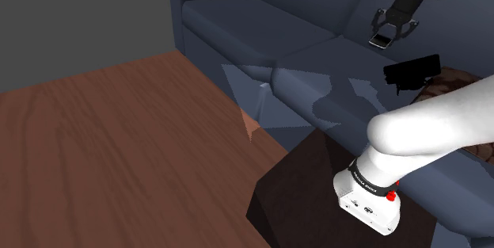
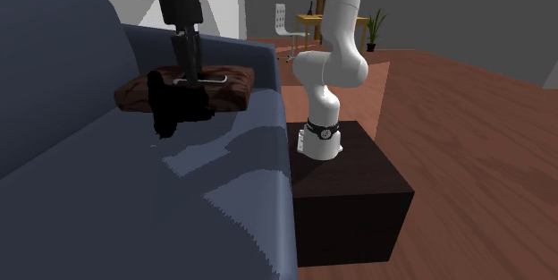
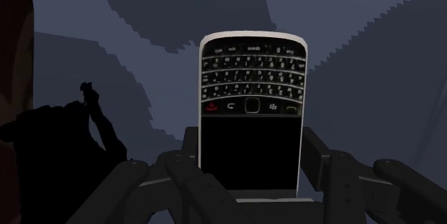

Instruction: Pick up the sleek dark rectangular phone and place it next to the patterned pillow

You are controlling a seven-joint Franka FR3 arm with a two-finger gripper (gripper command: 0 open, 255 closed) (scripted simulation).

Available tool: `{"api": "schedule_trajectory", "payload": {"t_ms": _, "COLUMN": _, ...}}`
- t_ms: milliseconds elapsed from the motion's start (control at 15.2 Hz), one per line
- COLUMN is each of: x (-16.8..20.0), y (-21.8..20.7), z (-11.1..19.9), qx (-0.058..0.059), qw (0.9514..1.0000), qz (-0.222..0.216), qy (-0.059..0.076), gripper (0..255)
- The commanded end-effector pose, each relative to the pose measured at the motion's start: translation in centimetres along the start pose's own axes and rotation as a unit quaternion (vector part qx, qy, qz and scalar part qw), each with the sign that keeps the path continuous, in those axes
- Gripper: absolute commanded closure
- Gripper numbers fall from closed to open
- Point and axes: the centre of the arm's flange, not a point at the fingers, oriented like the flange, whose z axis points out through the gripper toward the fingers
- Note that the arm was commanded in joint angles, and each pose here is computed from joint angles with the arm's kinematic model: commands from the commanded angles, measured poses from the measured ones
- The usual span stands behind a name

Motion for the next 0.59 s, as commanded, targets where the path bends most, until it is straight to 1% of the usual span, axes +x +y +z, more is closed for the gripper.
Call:
{"api": "schedule_trajectory", "payload": {"t_ms": 0, "x": -0.1, "y": 2.9, "z": -0.2, "qx": 0.000, "qw": 1.0000, "qz": -0.001, "qy": 0.000, "gripper": 255}}
{"api": "schedule_trajectory", "payload": {"t_ms": 528, "x": 0.4, "y": 13.1, "z": -0.7, "qx": 0.000, "qw": 1.0000, "qz": -0.001, "qy": 0.000, "gripper": 255}}
